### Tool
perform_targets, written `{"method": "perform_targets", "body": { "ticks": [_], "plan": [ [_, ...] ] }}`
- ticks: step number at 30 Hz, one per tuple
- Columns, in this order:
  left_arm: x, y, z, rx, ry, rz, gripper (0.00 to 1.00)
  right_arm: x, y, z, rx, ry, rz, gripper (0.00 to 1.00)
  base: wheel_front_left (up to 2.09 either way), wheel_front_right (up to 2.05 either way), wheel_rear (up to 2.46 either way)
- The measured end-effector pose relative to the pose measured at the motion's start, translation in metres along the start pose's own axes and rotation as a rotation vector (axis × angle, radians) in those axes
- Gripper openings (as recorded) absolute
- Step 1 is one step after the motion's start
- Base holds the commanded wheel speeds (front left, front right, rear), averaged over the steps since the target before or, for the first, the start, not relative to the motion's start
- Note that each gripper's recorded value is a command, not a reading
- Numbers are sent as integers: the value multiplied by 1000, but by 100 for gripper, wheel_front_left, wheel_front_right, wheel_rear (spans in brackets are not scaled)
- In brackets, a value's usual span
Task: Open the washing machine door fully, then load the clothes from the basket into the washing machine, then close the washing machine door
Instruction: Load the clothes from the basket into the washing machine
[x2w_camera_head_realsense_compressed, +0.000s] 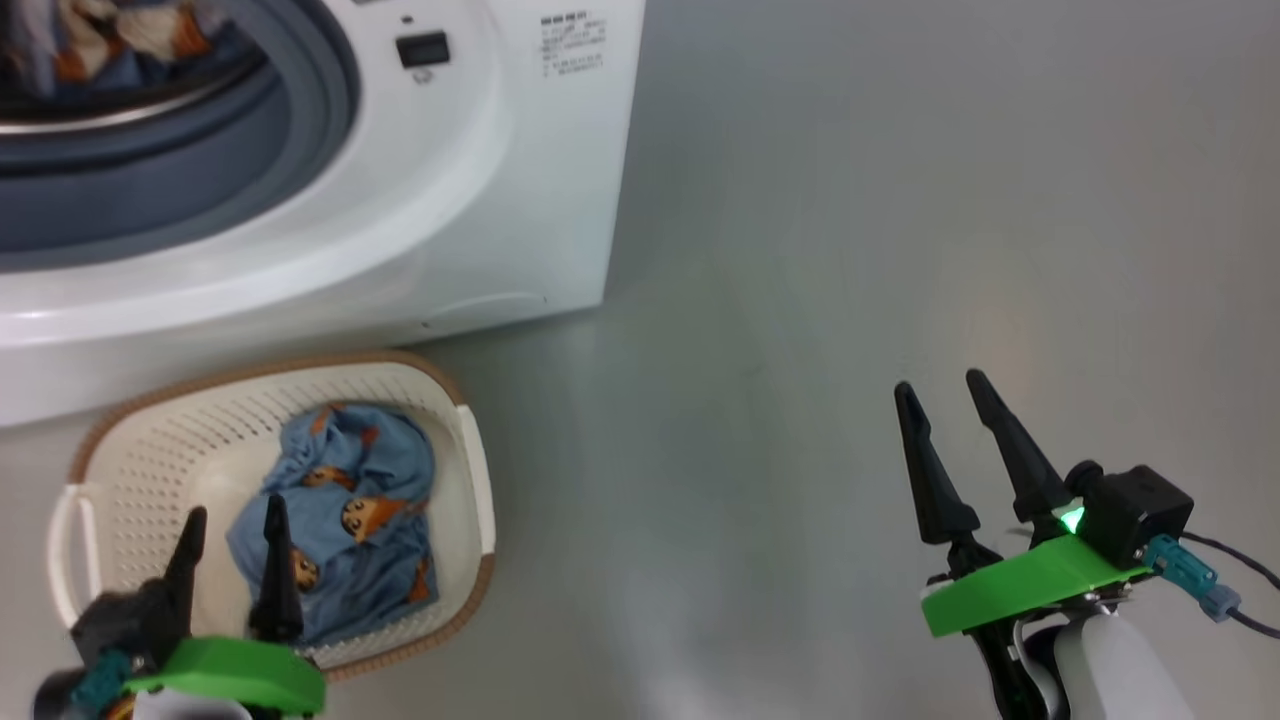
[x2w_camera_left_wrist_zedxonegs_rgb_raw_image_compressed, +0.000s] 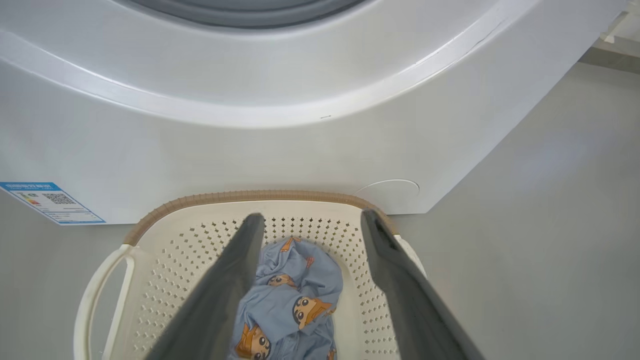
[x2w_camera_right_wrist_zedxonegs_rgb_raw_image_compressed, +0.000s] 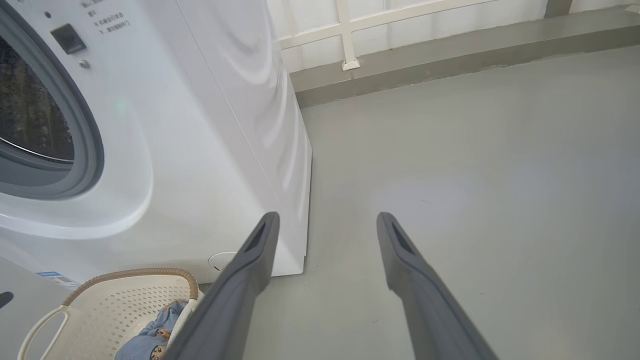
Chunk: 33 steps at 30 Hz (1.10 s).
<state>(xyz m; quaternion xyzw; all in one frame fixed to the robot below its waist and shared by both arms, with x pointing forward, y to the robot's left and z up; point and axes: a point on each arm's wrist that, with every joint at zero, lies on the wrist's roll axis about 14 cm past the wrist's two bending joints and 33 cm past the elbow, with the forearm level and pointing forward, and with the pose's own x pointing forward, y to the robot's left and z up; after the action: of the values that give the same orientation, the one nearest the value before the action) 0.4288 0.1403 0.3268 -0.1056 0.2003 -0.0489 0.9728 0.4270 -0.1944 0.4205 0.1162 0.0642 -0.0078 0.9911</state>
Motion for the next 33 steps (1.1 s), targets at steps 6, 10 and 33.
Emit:
{"method": "perform_targets", "body": {
  "ticks": [6,10,33],
  "plan": [
    [28,-3,-35,13,112,-52,100,12,-6,-17,2,35,-11,100,0,0,0],
    [43,6,-57,26,184,-64,100,20,-9,-28,4,58,-16,100,0,0,0],
    [85,23,-170,114,516,-170,100,43,-33,-92,17,179,-64,100,0,0,0]
  ]
}}
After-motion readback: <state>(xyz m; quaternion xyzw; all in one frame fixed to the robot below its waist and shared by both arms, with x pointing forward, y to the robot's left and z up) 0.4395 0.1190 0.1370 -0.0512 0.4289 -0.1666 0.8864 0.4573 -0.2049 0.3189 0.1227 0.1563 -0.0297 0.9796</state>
